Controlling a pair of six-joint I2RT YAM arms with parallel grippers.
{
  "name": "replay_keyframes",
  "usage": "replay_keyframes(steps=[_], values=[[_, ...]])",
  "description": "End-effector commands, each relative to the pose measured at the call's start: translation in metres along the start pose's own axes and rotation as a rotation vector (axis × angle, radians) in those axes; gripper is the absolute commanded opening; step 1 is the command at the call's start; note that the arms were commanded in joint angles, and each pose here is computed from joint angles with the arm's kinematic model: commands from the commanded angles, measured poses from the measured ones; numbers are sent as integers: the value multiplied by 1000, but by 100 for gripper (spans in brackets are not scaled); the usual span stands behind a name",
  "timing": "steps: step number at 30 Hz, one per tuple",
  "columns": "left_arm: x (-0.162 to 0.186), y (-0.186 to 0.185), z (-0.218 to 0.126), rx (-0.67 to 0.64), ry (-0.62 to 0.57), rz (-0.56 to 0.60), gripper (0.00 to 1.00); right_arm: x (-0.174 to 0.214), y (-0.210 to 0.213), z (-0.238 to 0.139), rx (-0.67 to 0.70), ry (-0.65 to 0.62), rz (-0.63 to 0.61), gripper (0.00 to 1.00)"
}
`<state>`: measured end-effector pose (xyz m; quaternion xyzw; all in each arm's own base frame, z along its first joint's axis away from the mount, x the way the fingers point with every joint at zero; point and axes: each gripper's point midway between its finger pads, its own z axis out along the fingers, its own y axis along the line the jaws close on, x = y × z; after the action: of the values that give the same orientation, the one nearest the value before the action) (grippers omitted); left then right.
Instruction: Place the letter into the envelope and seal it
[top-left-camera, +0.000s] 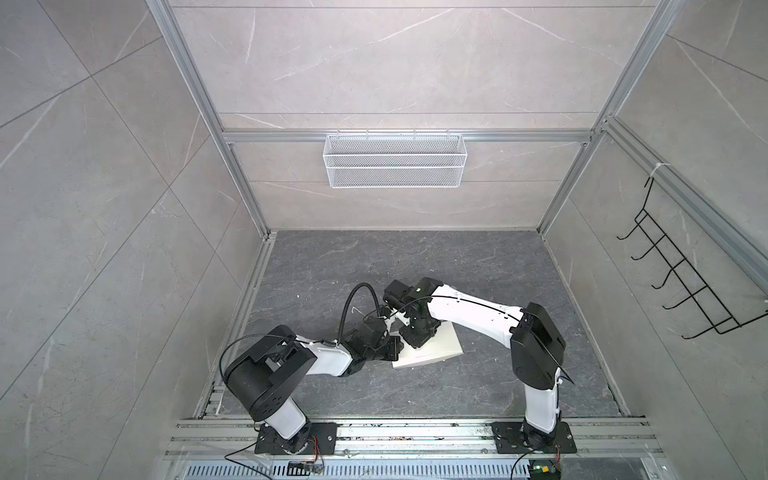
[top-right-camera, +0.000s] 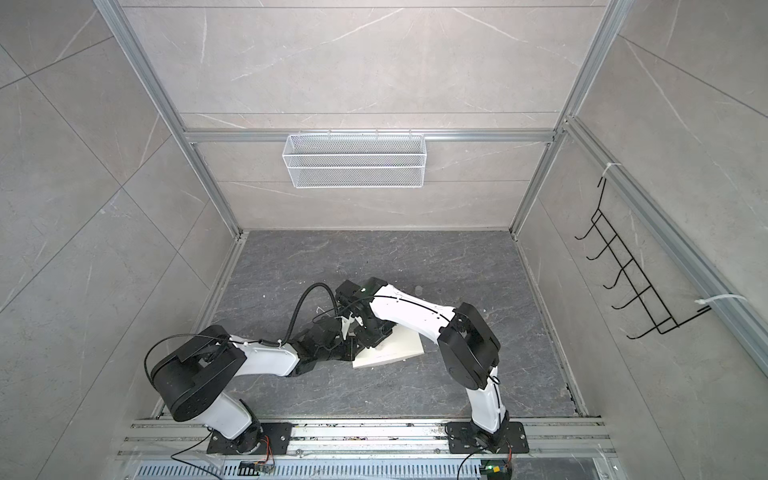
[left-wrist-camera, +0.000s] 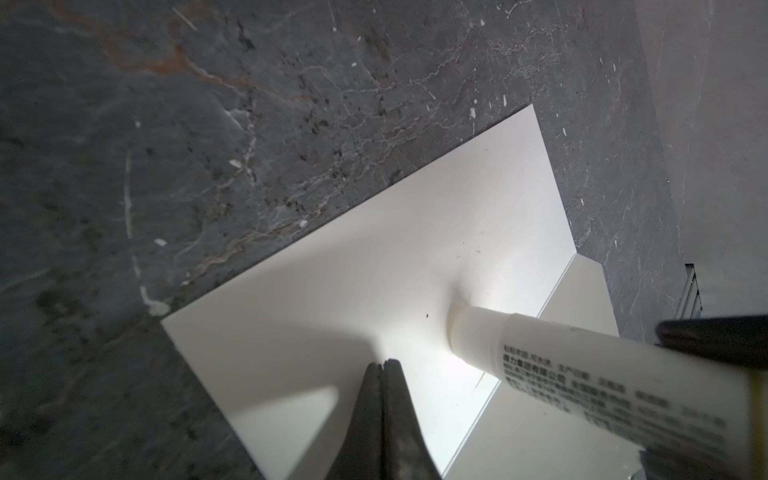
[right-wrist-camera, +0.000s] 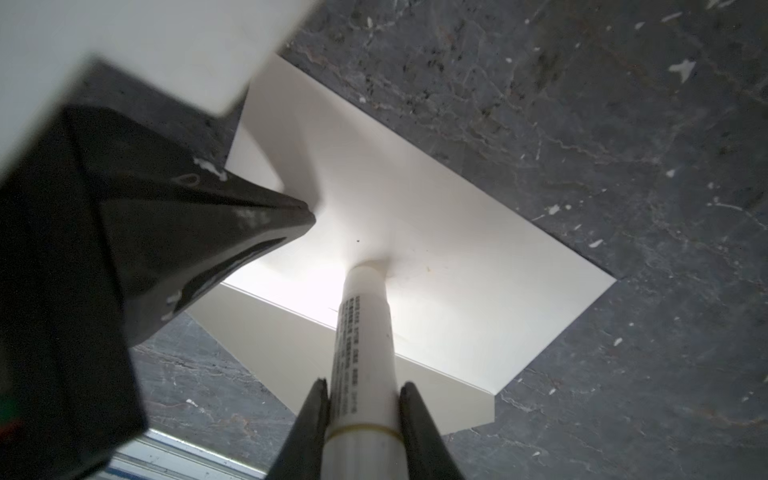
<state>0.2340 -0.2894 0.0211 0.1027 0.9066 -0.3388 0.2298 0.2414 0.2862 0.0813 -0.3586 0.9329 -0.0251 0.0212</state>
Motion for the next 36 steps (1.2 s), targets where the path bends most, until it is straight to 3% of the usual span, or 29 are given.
replay_keyframes(steps=[1,36], values=[[5,13,3,-56,31,-15,0,3,-3,4,33,9,13,0],[19,31,10,-179,97,32,0,24,-58,13,95,47,139,0]])
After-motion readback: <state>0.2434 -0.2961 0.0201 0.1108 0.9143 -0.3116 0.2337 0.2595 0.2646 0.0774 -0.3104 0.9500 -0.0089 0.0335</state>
